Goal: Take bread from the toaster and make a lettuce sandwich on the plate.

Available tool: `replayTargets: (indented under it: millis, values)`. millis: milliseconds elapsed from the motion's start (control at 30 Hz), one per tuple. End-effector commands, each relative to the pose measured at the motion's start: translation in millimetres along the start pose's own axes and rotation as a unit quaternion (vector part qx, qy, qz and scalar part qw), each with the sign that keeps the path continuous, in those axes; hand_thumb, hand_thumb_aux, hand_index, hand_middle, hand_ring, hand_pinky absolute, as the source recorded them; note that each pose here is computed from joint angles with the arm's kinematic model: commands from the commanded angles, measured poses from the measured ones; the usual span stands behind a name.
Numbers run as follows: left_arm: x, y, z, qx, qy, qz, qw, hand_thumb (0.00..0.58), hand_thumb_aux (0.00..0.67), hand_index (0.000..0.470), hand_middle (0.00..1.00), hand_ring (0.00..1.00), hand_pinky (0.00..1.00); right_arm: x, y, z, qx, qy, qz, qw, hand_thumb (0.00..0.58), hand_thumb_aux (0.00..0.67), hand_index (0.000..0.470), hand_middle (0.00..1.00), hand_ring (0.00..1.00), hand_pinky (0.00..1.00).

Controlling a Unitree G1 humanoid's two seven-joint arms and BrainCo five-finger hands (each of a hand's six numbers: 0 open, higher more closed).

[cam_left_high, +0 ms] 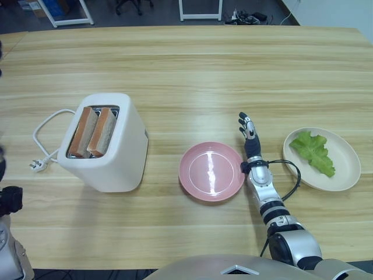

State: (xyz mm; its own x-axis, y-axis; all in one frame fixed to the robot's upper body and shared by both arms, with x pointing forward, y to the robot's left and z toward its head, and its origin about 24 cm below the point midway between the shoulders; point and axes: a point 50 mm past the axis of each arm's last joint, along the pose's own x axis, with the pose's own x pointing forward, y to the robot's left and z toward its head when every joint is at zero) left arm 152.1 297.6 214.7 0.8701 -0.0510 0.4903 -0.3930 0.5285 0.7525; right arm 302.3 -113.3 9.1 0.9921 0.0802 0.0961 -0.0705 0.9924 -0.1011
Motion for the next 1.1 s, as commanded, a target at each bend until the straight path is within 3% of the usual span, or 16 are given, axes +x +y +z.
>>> replayTargets:
  millis: [33, 300, 700, 733, 767, 800, 833, 933, 1100]
  values:
    - [0, -30, -51, 0.148, 0.144, -0.049, 0.977, 0.0, 0.0, 0.0, 0.0, 0.0, 0.0, 2, 0, 1, -0.005, -0.001, 0.006, 1.0, 0.0, 0.0, 0.0, 0.0, 0.0, 0.0]
    - [-1, -45, -79, 0.25, 0.197, -0.09, 0.944, 0.0, 0.0, 0.0, 0.0, 0.0, 0.0, -1, -4, -2, -0.008, 0.003, 0.003, 1.0, 0.0, 0.0, 0.0, 0.0, 0.0, 0.0]
    - [-10, -44, -65, 0.234, 0.183, -0.119, 0.947, 0.009, 0.005, 0.004, 0.0, 0.0, 0.0, -3, -4, -3, -0.012, 0.007, 0.008, 1.0, 0.0, 0.0, 0.0, 0.0, 0.0, 0.0]
    - [-11, -41, -63, 0.228, 0.184, -0.115, 0.949, 0.075, 0.045, 0.031, 0.0, 0.0, 0.0, -3, -4, -3, -0.012, 0.008, 0.008, 1.0, 0.0, 0.0, 0.0, 0.0, 0.0, 0.0]
    - [-12, -38, -62, 0.221, 0.188, -0.107, 0.951, 0.19, 0.121, 0.085, 0.0, 0.0, 0.0, -4, -4, -4, -0.013, 0.009, 0.008, 1.0, 0.0, 0.0, 0.0, 0.0, 0.0, 0.0]
    - [-13, -34, -61, 0.217, 0.191, -0.1, 0.952, 0.251, 0.166, 0.116, 0.0, 0.0, 0.0, -4, -5, -4, -0.013, 0.01, 0.008, 1.0, 0.0, 0.0, 0.0, 0.0, 0.0, 0.0]
    - [-13, -31, -59, 0.209, 0.19, -0.094, 0.955, 0.432, 0.331, 0.232, 0.0, 0.0, 0.0, -4, -5, -5, -0.013, 0.011, 0.008, 1.0, 0.0, 0.0, 0.0, 0.0, 0.0, 0.0]
    - [-13, -27, -50, 0.187, 0.179, -0.091, 0.961, 0.496, 0.415, 0.291, 0.0, 0.0, 0.0, -5, -5, -6, -0.015, 0.015, 0.008, 1.0, 0.0, 0.0, 0.0, 0.0, 0.0, 0.0]
    - [-19, -33, -47, 0.158, 0.176, -0.132, 0.963, 0.491, 0.407, 0.286, 0.0, 0.0, 0.0, -5, -3, -7, -0.016, 0.019, 0.013, 1.0, 0.0, 0.0, 0.0, 0.0, 0.0, 0.0]
